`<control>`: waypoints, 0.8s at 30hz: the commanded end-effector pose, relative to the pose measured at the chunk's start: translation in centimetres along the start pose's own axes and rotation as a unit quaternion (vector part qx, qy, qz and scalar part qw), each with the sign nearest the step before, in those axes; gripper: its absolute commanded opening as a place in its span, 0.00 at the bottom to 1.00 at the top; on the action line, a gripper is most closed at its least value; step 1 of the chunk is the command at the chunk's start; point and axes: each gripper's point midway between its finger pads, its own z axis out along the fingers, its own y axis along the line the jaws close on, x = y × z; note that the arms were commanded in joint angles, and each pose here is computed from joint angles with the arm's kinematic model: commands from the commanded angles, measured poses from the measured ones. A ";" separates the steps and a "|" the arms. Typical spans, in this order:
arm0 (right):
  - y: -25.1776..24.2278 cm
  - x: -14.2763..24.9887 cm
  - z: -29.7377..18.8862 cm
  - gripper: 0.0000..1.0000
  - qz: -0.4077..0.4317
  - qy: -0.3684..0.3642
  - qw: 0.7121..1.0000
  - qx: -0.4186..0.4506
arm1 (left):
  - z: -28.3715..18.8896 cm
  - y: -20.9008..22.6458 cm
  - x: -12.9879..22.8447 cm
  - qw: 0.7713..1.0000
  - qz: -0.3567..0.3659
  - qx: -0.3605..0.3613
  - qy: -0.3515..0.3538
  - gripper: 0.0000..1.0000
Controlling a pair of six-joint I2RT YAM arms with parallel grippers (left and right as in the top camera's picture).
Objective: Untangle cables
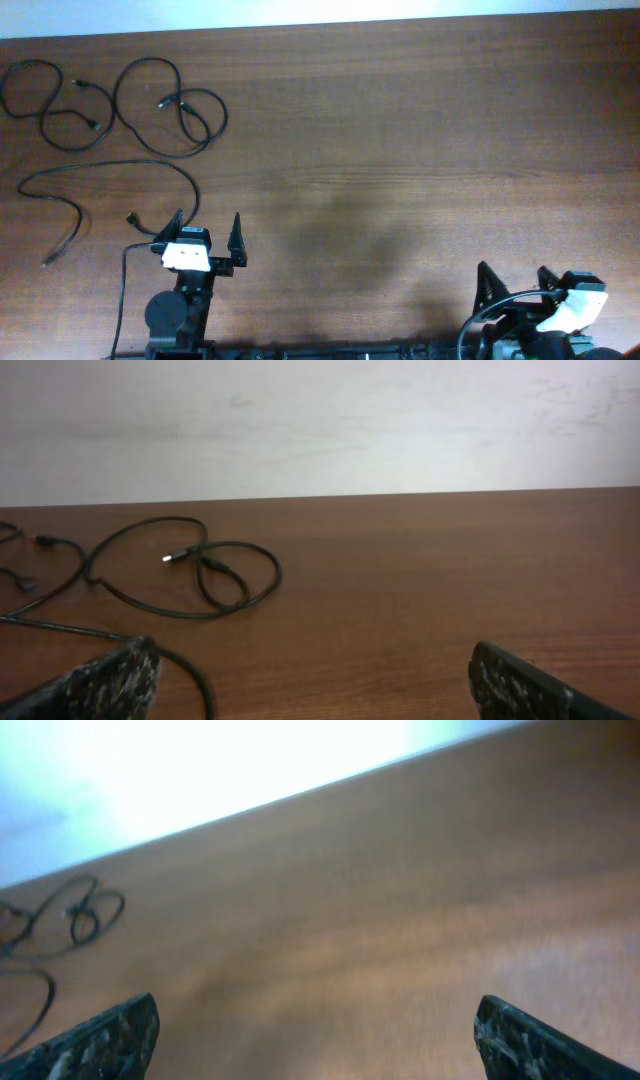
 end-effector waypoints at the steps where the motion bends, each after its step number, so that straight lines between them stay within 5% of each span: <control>1: -0.5 -1.9 -0.1 0.99 -0.014 -0.045 0.999 0.018 | 0.0 -0.1 0.2 1.000 0.007 0.004 0.002 0.99; 9: -1.0 -6.0 2.5 0.99 -0.043 -0.147 0.988 0.021 | 0.0 -0.1 0.2 1.000 0.007 0.004 0.002 0.99; 24: -3.0 -0.7 11.6 0.99 -0.061 -0.147 0.987 -0.014 | 0.0 -0.1 0.2 1.000 0.007 0.004 0.002 0.99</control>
